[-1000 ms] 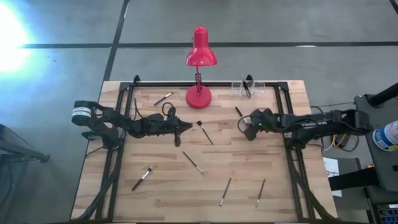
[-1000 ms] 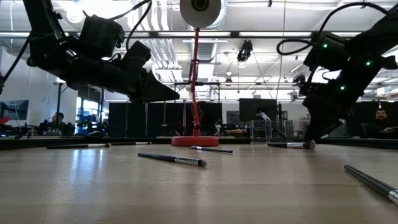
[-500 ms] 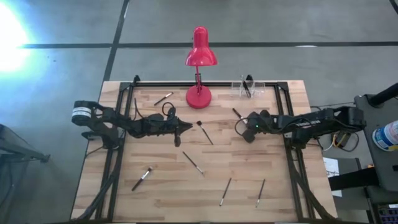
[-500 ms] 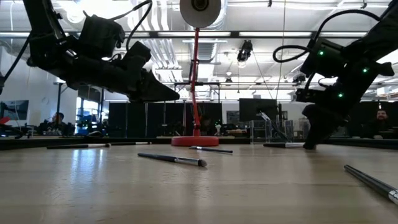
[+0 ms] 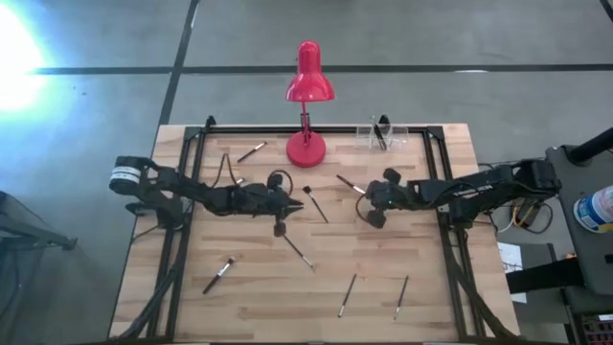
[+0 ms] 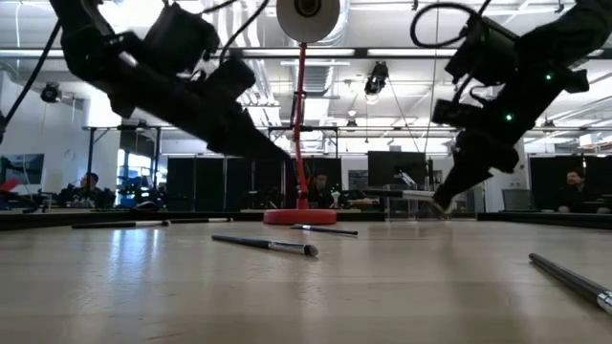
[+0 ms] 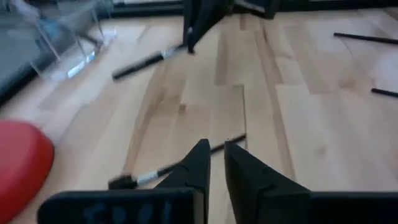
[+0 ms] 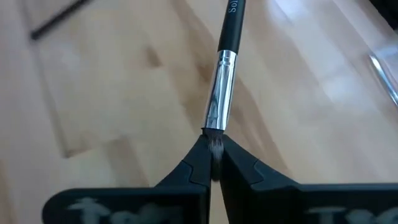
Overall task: Sort items
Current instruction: Put the black powder brush into the transparent organizer
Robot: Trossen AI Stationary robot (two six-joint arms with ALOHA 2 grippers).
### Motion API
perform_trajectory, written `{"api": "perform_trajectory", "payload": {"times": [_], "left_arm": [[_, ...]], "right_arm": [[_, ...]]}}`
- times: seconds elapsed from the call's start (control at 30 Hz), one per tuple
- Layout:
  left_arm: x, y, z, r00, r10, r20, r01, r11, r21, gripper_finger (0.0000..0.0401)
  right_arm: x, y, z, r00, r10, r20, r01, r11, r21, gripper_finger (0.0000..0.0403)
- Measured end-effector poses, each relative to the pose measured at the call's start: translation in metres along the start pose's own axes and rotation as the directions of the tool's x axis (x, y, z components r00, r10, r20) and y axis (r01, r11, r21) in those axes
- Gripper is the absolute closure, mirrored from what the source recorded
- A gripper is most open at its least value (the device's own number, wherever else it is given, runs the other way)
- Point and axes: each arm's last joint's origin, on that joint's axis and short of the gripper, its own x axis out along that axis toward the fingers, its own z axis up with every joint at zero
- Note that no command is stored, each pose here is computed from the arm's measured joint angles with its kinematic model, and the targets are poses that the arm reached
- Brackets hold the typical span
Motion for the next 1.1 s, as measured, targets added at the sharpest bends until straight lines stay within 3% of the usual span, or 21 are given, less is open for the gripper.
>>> {"api": "perform_trajectory", "payload": {"times": [0.1,0.37,0.57,1.1], "left_arm": [[0.003,-0.011,0.012,0.999,0.040,-0.001,-0.039,0.997,0.062,0.0341],[0.009,-0.026,0.038,0.985,0.087,-0.147,-0.065,0.987,0.149,0.0308],[0.008,-0.027,0.041,0.961,0.090,-0.263,-0.042,0.982,0.182,0.0305],[0.006,-0.027,0.035,0.946,0.111,-0.306,-0.056,0.982,0.181,0.0304]], "right_arm": [[0.000,0.014,0.009,0.999,0.034,0.013,-0.033,0.998,-0.059,0.0390],[0.010,0.058,0.029,0.995,0.103,-0.013,-0.103,0.970,-0.221,0.0390],[0.014,0.085,0.050,0.993,0.120,0.010,-0.111,0.944,-0.311,0.0390],[0.002,0.102,0.082,0.986,0.160,0.046,-0.128,0.904,-0.409,0.0390]]}}
